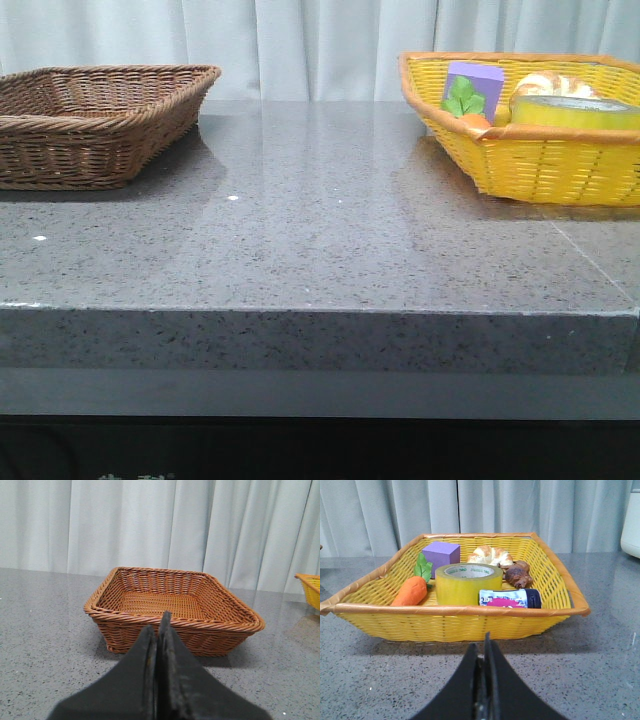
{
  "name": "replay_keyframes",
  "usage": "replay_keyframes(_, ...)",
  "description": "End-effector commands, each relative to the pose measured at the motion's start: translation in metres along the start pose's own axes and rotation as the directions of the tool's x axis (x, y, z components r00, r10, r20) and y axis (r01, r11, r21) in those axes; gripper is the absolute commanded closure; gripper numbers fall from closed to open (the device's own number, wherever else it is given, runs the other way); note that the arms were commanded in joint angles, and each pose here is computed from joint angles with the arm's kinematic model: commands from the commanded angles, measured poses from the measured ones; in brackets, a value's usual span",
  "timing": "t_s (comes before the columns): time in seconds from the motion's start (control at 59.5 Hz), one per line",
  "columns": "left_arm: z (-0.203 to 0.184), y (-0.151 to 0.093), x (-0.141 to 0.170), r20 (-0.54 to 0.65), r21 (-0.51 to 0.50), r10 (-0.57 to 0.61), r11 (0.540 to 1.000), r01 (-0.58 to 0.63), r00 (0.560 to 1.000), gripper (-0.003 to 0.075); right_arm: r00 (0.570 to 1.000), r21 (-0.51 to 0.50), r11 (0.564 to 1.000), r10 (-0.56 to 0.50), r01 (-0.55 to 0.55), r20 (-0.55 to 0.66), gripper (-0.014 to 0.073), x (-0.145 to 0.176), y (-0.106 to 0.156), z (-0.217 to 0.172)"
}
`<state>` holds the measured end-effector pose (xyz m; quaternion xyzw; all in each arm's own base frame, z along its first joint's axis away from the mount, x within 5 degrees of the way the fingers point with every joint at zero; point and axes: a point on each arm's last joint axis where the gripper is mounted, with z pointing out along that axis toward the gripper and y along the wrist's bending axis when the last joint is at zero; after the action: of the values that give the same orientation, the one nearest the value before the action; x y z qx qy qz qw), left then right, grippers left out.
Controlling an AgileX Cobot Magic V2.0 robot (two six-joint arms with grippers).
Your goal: Transfer tape with both arms
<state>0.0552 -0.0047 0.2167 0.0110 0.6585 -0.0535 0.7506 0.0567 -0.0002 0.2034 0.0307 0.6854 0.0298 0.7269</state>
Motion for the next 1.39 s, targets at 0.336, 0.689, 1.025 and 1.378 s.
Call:
replay_keyframes(0.336, -0.002, 0.001, -0.006, 0.094, -0.005, -0.009, 1.000, 0.009, 0.996, 0.0741, 0.994, 0.002, 1.000, -0.007, 0.007, 0.113, 0.0661, -0.011, 0.000, -0.003)
replay_keyframes(0.689, -0.002, 0.001, -0.006, 0.094, -0.005, -0.009, 1.000, 0.009, 0.996, 0.0741, 0.994, 0.002, 1.000, -0.008, 0.008, 0.114, 0.0661, -0.011, 0.000, -0.003)
replay_keyframes(1.025, -0.005, -0.001, -0.040, 0.193, 0.001, -0.004, 1.000, 0.004, 0.981, 0.0741, 0.983, -0.006, 1.000, -0.006, 0.007, 0.184, 0.0661, -0.050, 0.004, -0.010)
replay_keyframes(1.378, -0.025, -0.008, -0.128, 0.209, 0.016, 0.036, 0.999, -0.040, 0.977, 0.0741, 0.965, -0.019, 1.000, -0.007, 0.012, 0.264, 0.0661, -0.144, 0.013, -0.034)
